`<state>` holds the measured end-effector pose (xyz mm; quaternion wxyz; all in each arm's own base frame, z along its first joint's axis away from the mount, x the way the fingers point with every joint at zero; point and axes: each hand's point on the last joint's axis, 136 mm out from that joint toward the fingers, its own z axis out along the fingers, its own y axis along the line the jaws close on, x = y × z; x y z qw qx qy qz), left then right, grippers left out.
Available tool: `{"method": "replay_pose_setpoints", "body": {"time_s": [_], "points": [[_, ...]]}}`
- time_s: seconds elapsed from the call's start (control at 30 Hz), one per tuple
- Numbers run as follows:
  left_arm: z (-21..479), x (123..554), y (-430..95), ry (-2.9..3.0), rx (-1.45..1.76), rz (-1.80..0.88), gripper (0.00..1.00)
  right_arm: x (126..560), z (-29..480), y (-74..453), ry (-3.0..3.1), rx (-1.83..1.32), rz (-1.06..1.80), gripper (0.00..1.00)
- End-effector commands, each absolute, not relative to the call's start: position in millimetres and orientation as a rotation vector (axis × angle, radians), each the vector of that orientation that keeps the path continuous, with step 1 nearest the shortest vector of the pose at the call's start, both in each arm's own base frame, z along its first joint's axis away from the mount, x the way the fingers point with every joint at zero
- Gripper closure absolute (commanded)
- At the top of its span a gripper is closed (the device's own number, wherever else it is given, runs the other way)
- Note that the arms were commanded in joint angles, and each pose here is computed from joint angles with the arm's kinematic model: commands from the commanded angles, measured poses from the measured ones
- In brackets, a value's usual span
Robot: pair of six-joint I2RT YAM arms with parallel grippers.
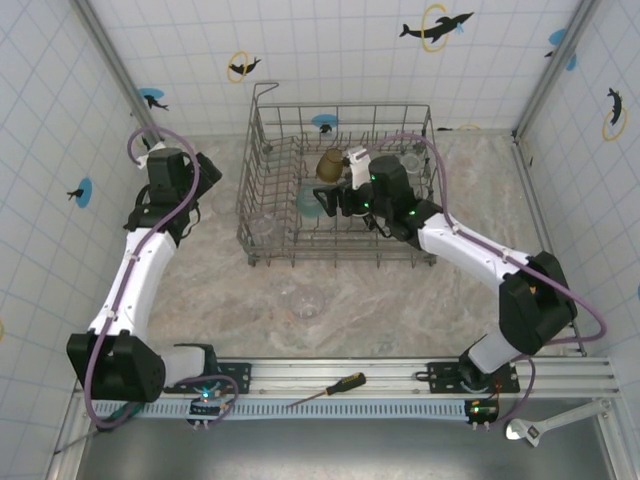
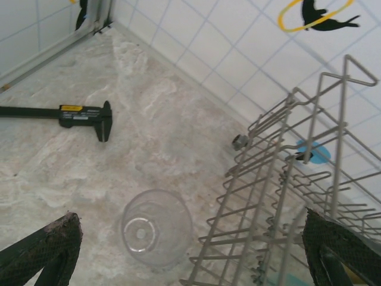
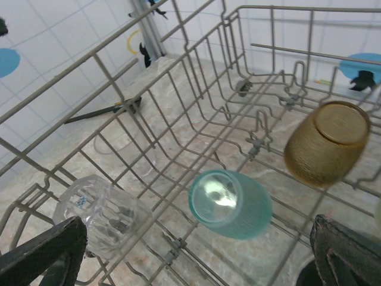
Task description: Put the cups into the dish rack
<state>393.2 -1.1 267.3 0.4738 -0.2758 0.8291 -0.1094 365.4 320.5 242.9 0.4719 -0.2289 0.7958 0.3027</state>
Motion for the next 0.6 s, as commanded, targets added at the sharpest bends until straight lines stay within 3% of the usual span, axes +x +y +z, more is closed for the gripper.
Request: {"method": "replay_pose_setpoints", "body": {"time_s": [0.0, 0.23, 0.57], "points": [[252.5, 391.0, 13.8, 2.077, -0.746, -0.261, 0.03, 359.2, 248.3, 299.8, 1.966, -0.480, 0.741, 0.01], [214.8, 388.7, 31.5, 2.145, -0.828, -0.281, 0.03, 348.6, 248.4, 268.8, 1.969, -0.411, 0.721, 0.00], [169.6, 407.0, 18.2, 2.239, -0.875, -0.463, 0.03, 336.1, 229.3, 248.5, 2.015, -0.338, 0.736, 0.00]]}}
